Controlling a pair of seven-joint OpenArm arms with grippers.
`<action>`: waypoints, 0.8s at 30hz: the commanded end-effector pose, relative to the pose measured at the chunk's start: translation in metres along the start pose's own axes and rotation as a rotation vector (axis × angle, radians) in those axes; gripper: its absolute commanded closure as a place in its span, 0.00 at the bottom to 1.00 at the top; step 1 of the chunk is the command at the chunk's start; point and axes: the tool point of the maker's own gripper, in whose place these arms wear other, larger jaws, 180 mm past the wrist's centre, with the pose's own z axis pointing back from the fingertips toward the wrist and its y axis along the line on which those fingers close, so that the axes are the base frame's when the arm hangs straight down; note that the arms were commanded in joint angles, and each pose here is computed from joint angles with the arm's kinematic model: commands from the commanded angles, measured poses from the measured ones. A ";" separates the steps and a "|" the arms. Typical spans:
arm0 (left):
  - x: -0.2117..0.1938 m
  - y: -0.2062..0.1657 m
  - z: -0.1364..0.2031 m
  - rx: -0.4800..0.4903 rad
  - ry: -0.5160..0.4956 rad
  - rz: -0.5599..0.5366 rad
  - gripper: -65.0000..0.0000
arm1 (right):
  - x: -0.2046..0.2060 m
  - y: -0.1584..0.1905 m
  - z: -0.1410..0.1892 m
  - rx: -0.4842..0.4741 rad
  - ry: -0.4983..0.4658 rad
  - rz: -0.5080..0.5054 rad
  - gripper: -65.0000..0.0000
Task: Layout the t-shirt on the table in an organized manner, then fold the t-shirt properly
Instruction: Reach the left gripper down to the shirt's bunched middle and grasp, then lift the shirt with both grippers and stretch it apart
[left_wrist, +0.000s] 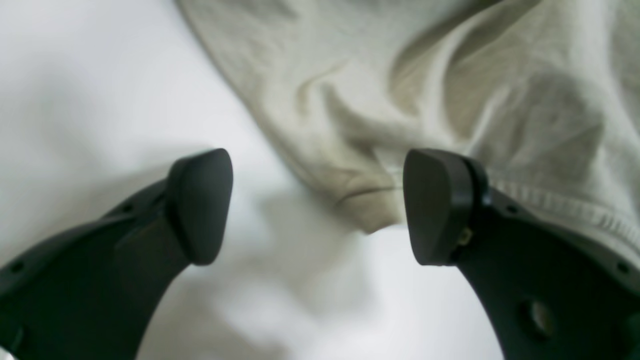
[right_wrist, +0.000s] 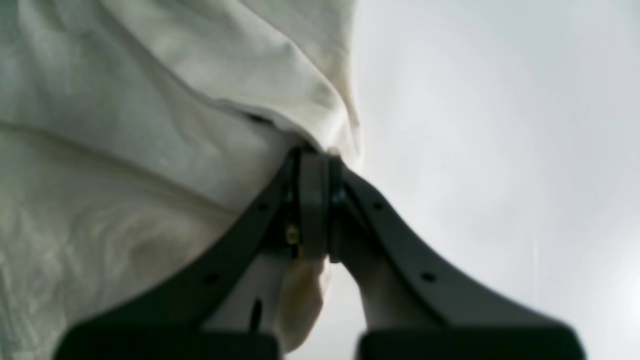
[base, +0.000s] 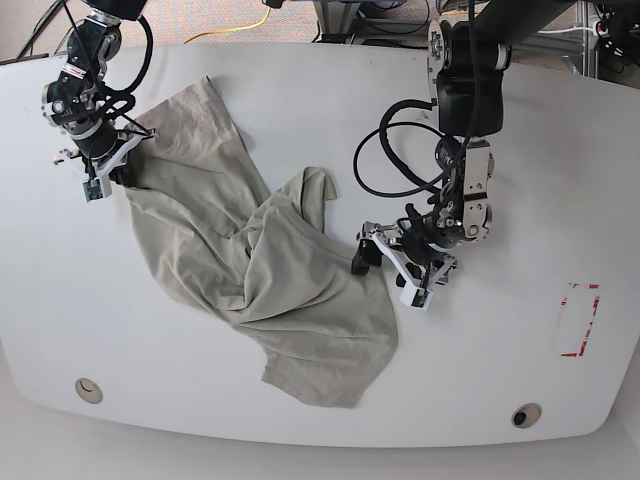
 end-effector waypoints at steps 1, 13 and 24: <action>0.014 -0.005 -0.004 -0.018 -0.027 0.001 0.22 | 0.016 -0.008 0.004 -0.018 -0.048 0.015 1.00; 0.003 -0.019 -0.020 -0.055 -0.019 0.053 0.22 | 0.017 -0.008 0.004 -0.018 -0.050 0.015 1.00; 0.000 -0.034 -0.025 -0.083 0.001 -0.001 0.68 | 0.018 -0.008 0.004 -0.018 -0.051 0.016 1.00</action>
